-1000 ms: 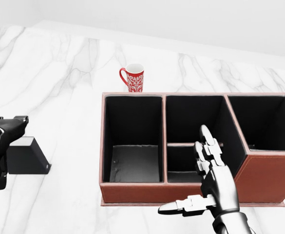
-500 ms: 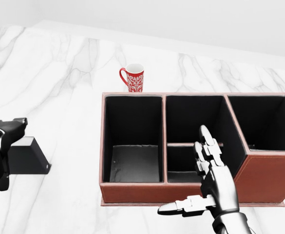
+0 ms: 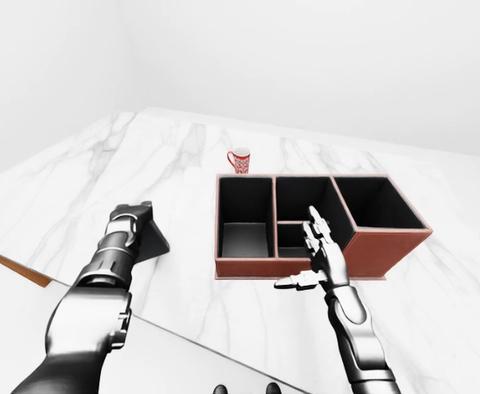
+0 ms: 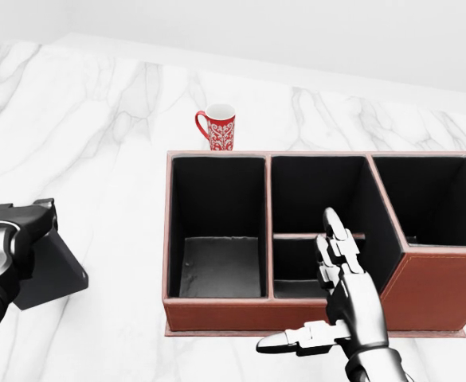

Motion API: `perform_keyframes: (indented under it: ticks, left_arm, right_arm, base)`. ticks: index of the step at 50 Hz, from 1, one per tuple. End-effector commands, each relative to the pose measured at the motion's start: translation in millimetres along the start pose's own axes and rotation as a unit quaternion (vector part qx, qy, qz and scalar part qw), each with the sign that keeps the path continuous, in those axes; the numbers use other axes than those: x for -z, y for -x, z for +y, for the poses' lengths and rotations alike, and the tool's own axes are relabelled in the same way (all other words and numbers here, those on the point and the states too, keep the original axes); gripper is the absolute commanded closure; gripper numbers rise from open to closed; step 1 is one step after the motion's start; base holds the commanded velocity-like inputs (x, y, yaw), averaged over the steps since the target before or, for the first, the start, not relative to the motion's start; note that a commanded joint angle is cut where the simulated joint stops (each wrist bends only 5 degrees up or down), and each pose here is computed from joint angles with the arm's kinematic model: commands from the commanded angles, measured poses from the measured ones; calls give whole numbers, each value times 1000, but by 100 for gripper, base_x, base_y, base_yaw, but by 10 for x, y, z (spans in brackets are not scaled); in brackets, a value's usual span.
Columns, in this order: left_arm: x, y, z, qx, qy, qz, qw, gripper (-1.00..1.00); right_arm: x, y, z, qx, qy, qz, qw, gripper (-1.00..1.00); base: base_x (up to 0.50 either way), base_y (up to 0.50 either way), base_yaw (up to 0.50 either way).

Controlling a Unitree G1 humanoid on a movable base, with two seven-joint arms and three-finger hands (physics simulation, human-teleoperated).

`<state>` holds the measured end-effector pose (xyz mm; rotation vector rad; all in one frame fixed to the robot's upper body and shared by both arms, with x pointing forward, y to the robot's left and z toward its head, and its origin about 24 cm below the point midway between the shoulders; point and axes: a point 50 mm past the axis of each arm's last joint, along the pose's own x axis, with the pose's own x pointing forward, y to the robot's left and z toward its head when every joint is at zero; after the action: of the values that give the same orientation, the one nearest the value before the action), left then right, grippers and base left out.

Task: Pick up the book and place it in the right compartment of the caddy.

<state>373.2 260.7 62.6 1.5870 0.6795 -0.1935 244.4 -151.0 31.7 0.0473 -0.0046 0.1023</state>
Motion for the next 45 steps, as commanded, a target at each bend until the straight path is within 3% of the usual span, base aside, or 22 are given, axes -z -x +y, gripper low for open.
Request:
perform_keyframes:
  ticks: [1, 4, 5, 8, 11, 13, 14, 18, 20, 26, 39, 45]
  left_arm:
    - [-37, 35, 291, -73, 23, -18, 997, 100]
    - [-38, 73, 488, -117, 28, -24, 992, 100]
    - [-46, 100, 598, -150, 26, -26, 988, 100]
    - [-70, 164, 814, -202, 35, -31, 978, 100]
    - [-74, 184, 872, -216, 34, -34, 975, 100]
    - [-84, 289, 1121, -271, 61, -44, 960, 100]
    - [-93, 330, 1195, -290, 65, -52, 954, 100]
    - [-149, 429, 1272, -307, 72, -71, 946, 100]
    - [-195, 489, 1256, -311, 70, -78, 945, 100]
    - [-284, 659, 1279, -337, 41, -97, 935, 100]
    - [-357, 792, 1171, -334, 38, -122, 934, 100]
    - [-361, 885, 1146, -341, 19, -123, 932, 100]
  right_arm:
    - [0, -6, 0, 0, 1, 0, 1000, -100]
    - [-11, -5, -3, 0, 1, 0, 1000, -100]
    - [-13, -5, -1, 0, 0, 0, 1000, -100]
    - [158, -2, 3, -1, -4, 29, 1000, -100]
    - [47, -4, 9, -1, -1, 5, 1000, -100]
    - [242, 12, 4, -2, -6, 47, 999, -100]
    - [25, 1, 2, -1, 0, 1, 1000, -100]
    - [-18, 9, 7, -1, 0, 0, 1000, -100]
    - [125, 16, 15, -2, -2, 22, 1000, -100]
    - [-72, 13, 16, -2, 2, -3, 1000, -100]
    - [-151, -29, 66, -9, 7, -14, 1000, -100]
    - [-402, -86, 123, -15, 14, -38, 999, -100]
  base:
    - [0, 0, 0]
    - [0, 0, 0]
    - [0, 0, 0]
    - [0, 0, 0]
    - [0, 0, 0]
    - [0, 0, 0]
    - [0, 0, 0]
    - [0, 0, 0]
    - [0, 0, 0]
    - [0, 0, 0]
    - [0, 0, 0]
    - [0, 0, 0]
